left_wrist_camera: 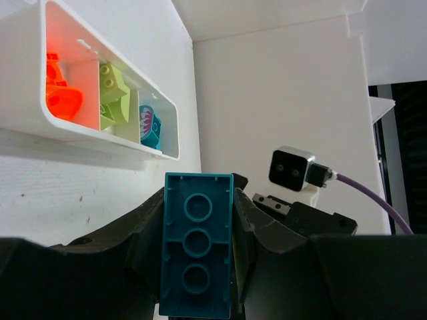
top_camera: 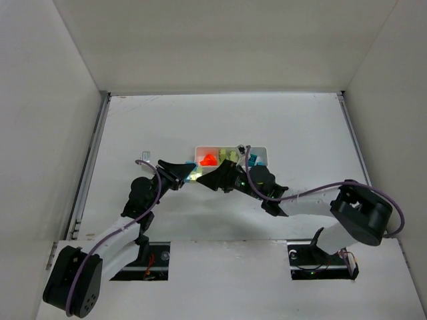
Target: Sort the legos into containers by color
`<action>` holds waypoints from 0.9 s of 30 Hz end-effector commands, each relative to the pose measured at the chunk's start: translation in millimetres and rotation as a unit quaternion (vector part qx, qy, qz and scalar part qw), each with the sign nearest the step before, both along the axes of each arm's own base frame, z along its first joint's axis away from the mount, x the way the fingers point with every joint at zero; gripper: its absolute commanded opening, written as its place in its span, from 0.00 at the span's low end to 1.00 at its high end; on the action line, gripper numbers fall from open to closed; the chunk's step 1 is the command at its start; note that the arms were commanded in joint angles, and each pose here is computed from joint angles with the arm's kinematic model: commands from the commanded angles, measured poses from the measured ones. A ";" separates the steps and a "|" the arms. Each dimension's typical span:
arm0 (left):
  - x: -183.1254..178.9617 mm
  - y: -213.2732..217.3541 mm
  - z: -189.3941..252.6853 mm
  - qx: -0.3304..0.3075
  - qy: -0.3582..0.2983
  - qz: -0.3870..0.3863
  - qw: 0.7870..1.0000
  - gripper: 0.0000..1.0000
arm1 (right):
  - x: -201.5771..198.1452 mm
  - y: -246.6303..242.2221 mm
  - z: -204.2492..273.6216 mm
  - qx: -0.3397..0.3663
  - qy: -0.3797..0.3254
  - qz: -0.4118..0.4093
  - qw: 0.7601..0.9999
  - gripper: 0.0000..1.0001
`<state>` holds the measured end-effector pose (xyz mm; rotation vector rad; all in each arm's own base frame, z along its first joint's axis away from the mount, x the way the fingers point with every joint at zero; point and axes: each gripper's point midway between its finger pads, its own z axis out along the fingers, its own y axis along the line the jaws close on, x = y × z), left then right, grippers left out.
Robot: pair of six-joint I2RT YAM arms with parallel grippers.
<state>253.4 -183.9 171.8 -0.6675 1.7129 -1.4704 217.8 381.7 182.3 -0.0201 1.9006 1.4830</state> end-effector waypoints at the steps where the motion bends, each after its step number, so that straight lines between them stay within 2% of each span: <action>1: 1.8 0.1 21.1 -0.021 -0.046 0.008 0.999 0.15 | -4.9 12.6 42.9 0.117 0.016 0.016 0.993 0.91; 5: 0.1 -2.0 20.7 -0.025 -0.046 0.004 0.999 0.15 | -2.0 12.6 44.3 0.155 0.026 0.022 0.987 0.76; 8: -0.4 -2.4 21.3 -0.027 -0.045 0.003 0.999 0.15 | 5.9 12.6 36.3 0.157 0.034 0.017 0.987 0.65; 16: -2.9 -4.0 25.1 -0.035 -0.046 -0.001 0.998 0.15 | 18.2 6.7 32.1 0.163 0.030 -0.005 0.986 0.49; 27: -5.8 -6.1 28.8 -0.046 -0.044 -0.008 0.998 0.15 | 20.8 12.0 28.4 0.168 0.032 0.005 0.985 0.51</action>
